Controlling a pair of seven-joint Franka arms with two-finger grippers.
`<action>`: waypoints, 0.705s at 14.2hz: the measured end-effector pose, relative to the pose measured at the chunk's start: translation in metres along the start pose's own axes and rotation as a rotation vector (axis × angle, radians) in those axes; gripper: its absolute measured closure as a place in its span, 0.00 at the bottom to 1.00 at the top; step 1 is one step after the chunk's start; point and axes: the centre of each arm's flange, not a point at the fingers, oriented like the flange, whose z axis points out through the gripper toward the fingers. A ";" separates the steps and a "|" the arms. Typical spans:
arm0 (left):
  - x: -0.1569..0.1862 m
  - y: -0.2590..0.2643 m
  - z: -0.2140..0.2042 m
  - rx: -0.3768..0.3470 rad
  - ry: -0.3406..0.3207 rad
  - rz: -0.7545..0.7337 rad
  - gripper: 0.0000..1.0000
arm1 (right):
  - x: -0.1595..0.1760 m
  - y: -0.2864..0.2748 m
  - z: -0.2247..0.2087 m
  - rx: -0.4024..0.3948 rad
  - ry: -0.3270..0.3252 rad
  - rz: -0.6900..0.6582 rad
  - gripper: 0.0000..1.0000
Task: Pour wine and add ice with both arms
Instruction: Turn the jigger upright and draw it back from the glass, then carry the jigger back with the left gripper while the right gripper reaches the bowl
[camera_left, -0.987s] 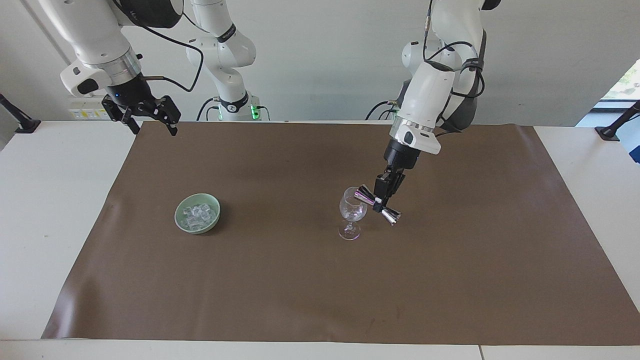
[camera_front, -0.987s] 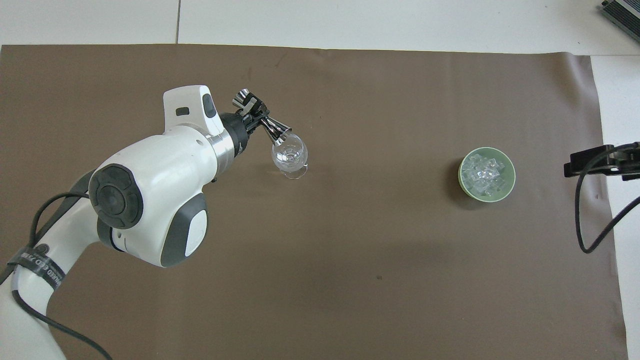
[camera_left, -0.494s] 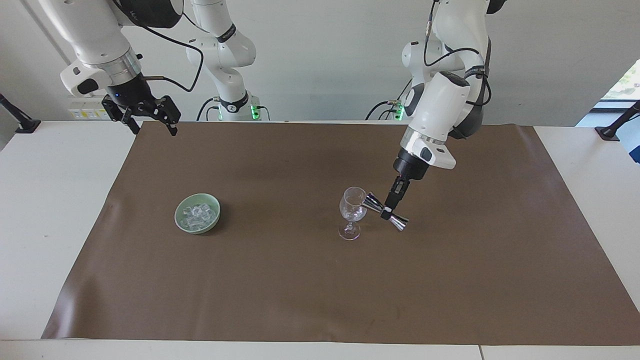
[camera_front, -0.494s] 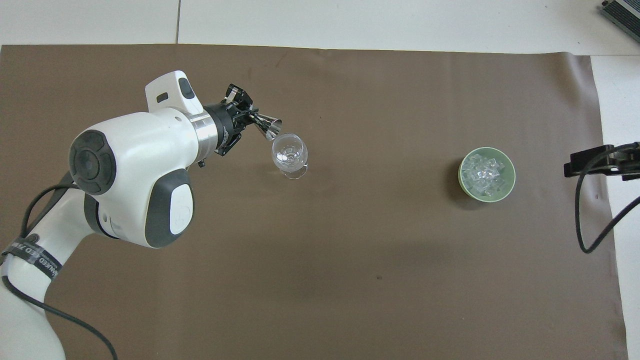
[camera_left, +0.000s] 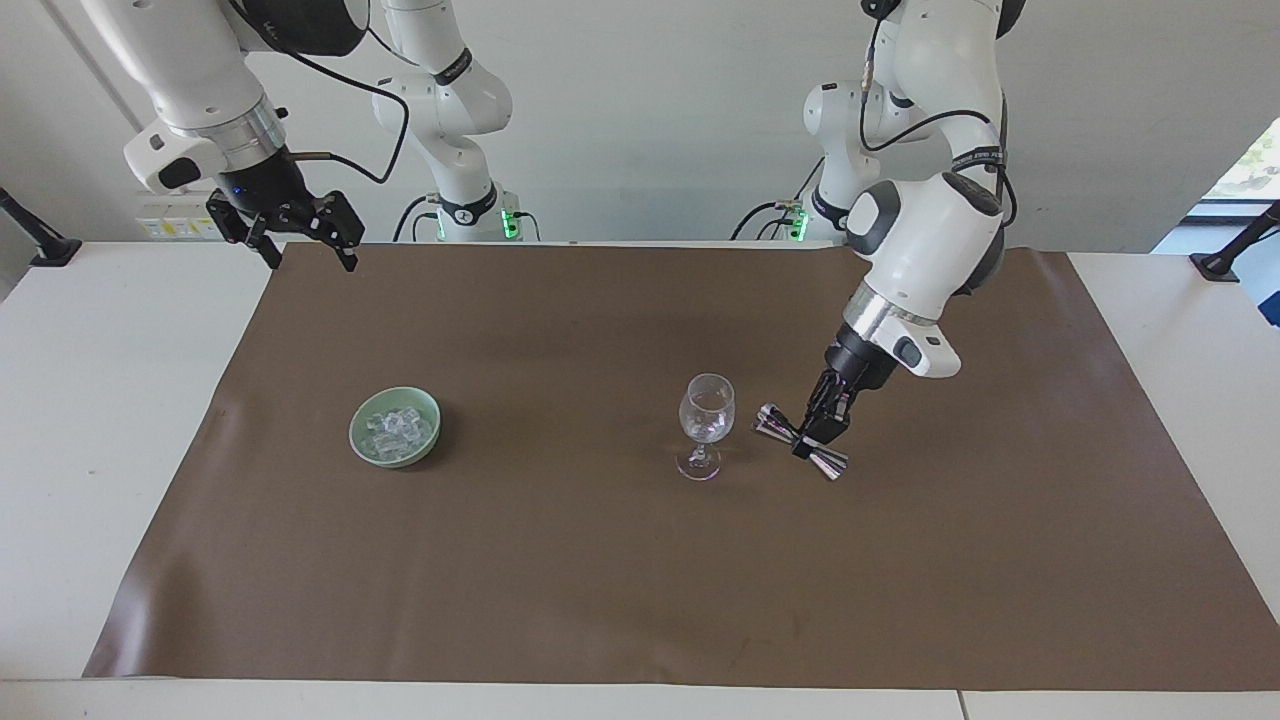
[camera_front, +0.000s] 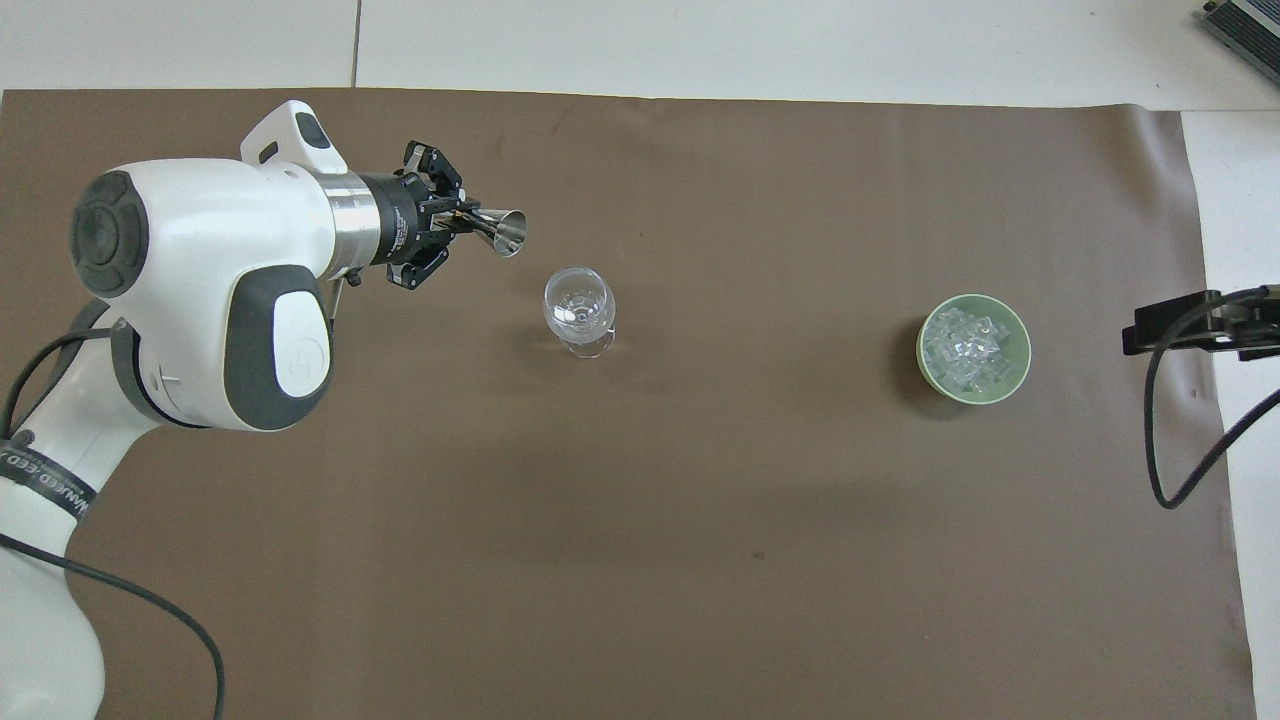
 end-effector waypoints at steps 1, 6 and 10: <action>0.010 0.000 0.002 0.002 -0.009 -0.033 0.79 | 0.000 -0.004 0.000 0.000 -0.001 -0.010 0.00; 0.061 -0.006 0.003 0.068 -0.085 -0.100 0.79 | 0.002 -0.020 0.007 0.000 0.010 -0.055 0.00; 0.099 -0.017 -0.004 0.073 -0.172 -0.175 0.79 | 0.017 -0.023 0.047 -0.001 0.011 -0.061 0.00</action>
